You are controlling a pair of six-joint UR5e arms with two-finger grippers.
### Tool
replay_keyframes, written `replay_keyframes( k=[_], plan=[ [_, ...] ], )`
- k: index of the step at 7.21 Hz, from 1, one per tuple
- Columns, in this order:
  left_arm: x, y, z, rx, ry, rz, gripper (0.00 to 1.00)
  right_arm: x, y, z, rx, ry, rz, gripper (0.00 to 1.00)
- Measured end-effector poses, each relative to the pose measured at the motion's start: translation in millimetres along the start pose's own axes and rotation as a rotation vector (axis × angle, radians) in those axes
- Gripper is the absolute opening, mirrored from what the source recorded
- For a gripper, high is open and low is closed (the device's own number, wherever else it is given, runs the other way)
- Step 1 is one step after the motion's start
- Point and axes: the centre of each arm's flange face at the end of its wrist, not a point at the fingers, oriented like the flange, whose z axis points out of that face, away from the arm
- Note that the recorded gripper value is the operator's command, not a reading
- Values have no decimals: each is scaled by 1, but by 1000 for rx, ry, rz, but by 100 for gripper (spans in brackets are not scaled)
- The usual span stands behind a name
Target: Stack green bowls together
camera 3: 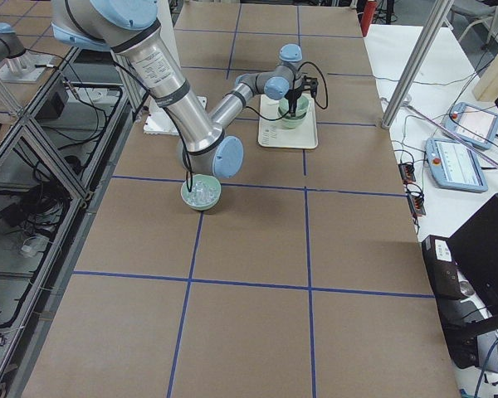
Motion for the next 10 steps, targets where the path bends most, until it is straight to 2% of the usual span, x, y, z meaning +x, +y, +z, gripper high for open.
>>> replay_keyframes(
  k=[1,2,5,6,8,9,10],
  plan=[
    [1,0,-1,2,0,2,100,0,2,5,-3,7,-2,39],
    [2,0,-2,3,0,3,100,-1,6,9,-9,12,-3,99],
    [2,0,-2,4,-1,2,100,-1,6,12,-13,15,-10,100],
    [2,0,-2,4,-1,2,100,4,-3,4,-10,9,-5,100],
    [2,0,-1,3,0,1,100,49,-60,-35,-40,7,-15,100],
    [1,0,-1,3,-1,0,100,89,-94,-61,-60,43,-73,100],
    [1,0,-1,2,-2,-2,100,147,-126,-90,-71,95,-168,100]
  ],
)
